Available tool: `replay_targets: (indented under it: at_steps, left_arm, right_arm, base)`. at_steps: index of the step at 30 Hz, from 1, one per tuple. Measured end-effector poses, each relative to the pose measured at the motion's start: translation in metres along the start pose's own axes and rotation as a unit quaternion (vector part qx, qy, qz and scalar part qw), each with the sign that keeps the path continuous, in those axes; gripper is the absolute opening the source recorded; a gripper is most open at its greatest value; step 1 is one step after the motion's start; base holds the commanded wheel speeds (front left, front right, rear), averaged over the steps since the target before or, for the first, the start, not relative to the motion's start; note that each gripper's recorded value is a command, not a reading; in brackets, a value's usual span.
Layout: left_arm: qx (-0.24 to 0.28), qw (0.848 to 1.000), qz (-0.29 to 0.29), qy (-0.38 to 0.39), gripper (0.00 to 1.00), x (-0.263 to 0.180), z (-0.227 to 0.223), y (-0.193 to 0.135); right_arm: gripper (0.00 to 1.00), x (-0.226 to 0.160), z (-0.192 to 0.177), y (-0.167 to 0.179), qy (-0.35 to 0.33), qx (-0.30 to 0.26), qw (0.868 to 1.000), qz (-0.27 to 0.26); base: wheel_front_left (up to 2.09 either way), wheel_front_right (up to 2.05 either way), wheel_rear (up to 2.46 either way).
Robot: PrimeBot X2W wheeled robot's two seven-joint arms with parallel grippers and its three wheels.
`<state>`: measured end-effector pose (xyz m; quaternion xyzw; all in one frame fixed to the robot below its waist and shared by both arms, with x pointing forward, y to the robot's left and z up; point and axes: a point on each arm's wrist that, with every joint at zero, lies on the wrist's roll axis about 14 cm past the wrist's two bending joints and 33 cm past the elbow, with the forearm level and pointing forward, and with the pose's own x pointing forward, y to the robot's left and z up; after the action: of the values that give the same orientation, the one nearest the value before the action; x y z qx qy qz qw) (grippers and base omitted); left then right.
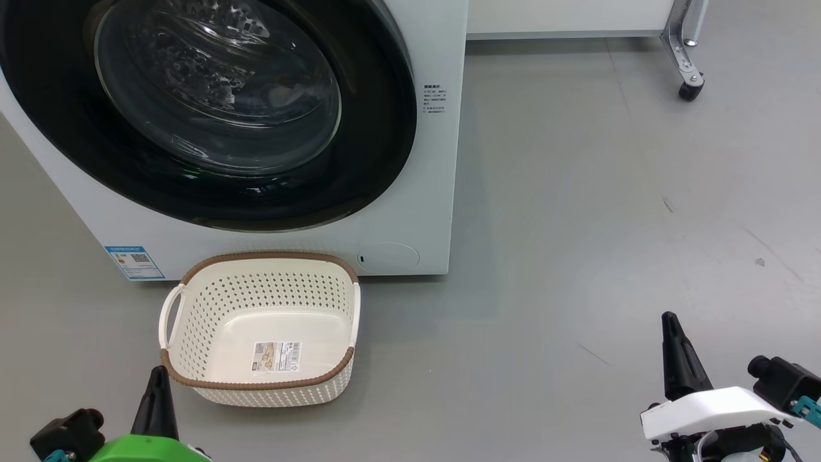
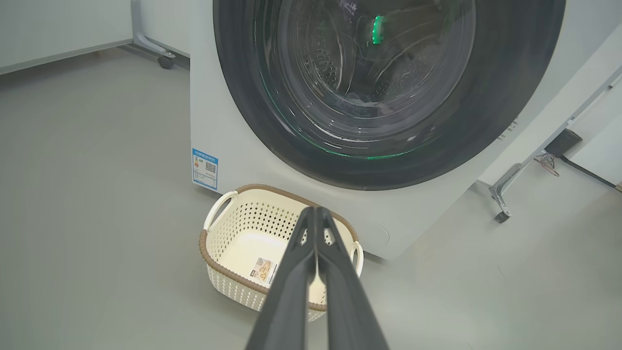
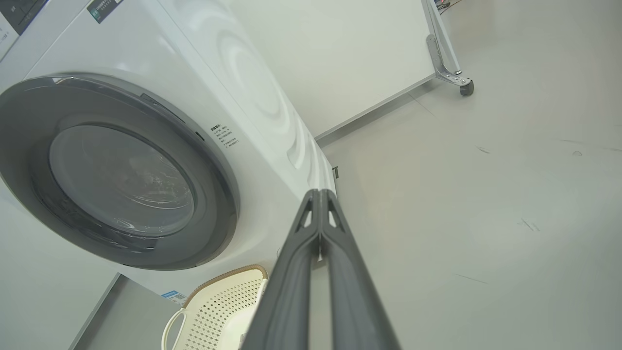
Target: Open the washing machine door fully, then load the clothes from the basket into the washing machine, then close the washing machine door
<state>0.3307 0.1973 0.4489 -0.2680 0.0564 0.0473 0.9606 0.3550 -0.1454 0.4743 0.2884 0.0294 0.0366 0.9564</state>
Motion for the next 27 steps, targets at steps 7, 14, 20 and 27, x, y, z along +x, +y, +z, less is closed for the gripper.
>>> replay_targets:
  at_steps: [7,14,20,27]
  left_arm:
    - [-0.055,0.998,0.006,0.003,0.00,0.005,0.002,0.001]
    - [-0.100,0.995,0.009,0.008,0.00,0.008,0.002,0.001]
    - [-0.143,0.990,0.008,0.010,0.00,0.011,0.003,-0.001]
    - [-0.189,0.982,0.005,0.010,0.00,0.015,0.006,-0.004]
  right_arm:
    - [0.00,0.000,0.003,-0.008,0.000,0.052,0.999,-0.015]
    - [0.00,0.000,0.006,-0.016,0.001,0.095,0.995,-0.029]
    - [0.00,0.000,0.007,-0.021,0.001,0.136,0.990,-0.039]
    - [0.00,0.003,0.011,-0.024,-0.003,0.183,0.982,-0.043]
  base:
    - [0.00,0.00,0.00]
    - [0.00,0.00,0.00]
    - [0.00,0.00,0.00]
    - [0.00,0.00,0.00]
